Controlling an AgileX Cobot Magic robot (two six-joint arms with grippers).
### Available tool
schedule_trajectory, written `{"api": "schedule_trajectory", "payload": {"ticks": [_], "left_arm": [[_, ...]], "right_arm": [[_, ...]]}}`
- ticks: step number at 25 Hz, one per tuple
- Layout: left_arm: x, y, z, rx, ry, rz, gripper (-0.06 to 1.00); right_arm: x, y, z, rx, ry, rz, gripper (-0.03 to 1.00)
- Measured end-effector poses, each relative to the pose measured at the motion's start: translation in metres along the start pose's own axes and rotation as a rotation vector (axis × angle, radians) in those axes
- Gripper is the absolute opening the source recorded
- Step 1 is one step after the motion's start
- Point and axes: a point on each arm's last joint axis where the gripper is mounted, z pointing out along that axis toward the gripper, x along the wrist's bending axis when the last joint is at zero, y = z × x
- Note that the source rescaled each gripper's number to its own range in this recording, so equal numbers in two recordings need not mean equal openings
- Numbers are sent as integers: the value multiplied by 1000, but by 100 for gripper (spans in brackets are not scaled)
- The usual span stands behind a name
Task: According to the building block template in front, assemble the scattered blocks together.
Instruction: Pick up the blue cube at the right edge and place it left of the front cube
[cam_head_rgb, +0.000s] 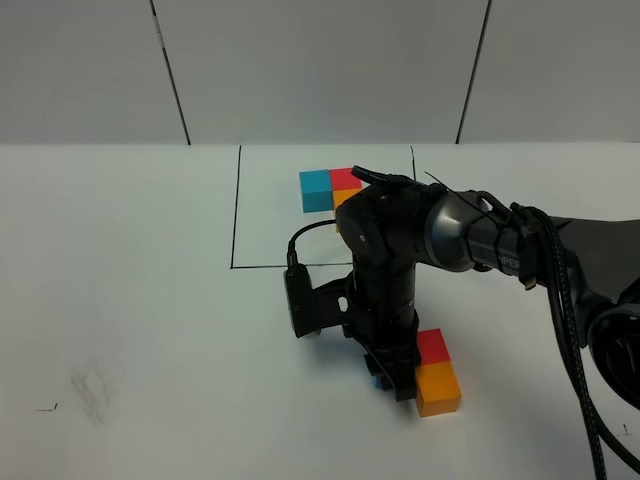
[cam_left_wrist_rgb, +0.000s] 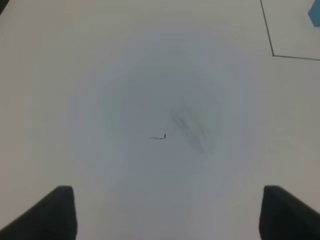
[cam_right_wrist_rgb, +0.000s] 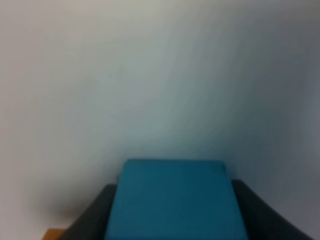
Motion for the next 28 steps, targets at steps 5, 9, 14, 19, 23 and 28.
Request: {"api": "schedule_trajectory", "payload": {"ticks": [5, 9, 14, 19, 23, 28], "left_arm": [[0, 0, 0, 0, 0, 0, 65], [0, 0, 0, 0, 0, 0, 65], [0, 0, 0, 0, 0, 0, 65], [0, 0, 0, 0, 0, 0, 65], [0, 0, 0, 0, 0, 0, 65], [0, 0, 0, 0, 0, 0, 65]], "right_arm": [[0, 0, 0, 1, 1, 6, 0], [0, 0, 0, 2, 2, 22, 0], [1, 0, 0, 0, 6, 49, 5], [2, -1, 3, 15, 28, 77, 50], [2, -1, -1, 11, 13, 87, 70], [1, -2, -34, -49, -83, 90, 71]]}}
